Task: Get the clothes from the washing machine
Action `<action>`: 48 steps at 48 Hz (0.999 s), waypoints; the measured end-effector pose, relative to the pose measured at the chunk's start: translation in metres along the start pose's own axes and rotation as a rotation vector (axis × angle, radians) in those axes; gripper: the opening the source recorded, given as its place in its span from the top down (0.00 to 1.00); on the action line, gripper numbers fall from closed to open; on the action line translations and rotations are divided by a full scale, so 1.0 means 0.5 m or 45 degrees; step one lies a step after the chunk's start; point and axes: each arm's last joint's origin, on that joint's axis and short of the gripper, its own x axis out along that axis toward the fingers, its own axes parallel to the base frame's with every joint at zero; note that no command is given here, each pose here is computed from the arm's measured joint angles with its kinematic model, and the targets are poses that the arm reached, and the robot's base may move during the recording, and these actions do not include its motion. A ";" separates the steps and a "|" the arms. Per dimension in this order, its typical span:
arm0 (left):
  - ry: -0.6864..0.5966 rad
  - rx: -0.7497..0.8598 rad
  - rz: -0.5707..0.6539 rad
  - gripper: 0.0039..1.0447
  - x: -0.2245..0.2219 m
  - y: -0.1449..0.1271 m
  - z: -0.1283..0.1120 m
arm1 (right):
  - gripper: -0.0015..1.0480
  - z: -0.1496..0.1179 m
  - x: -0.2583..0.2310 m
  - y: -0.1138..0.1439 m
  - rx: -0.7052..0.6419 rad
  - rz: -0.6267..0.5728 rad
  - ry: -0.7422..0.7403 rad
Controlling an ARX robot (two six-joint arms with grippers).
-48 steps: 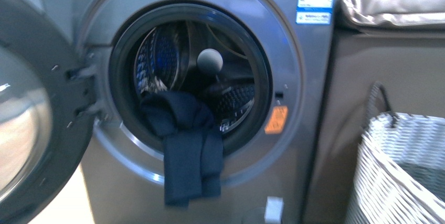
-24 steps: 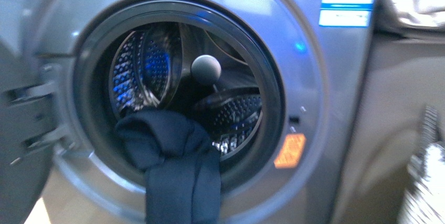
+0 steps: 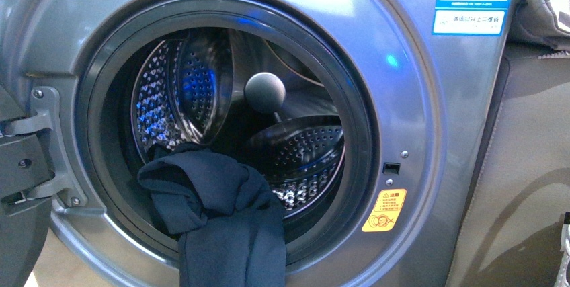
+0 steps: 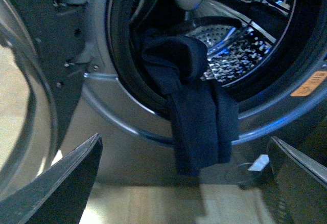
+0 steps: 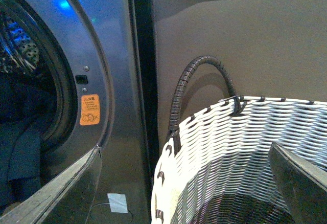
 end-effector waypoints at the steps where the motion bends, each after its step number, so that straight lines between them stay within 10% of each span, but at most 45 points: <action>1: 0.005 -0.016 -0.007 0.06 0.003 0.002 0.003 | 0.07 0.000 0.000 0.000 0.000 0.000 0.000; 21: -0.050 0.022 -0.121 0.06 0.166 -0.005 0.126 | 0.07 0.000 0.000 0.000 0.000 0.000 0.000; 48: 0.170 0.190 -0.191 0.06 0.412 -0.046 0.092 | 0.07 0.000 0.000 0.000 0.000 0.000 0.000</action>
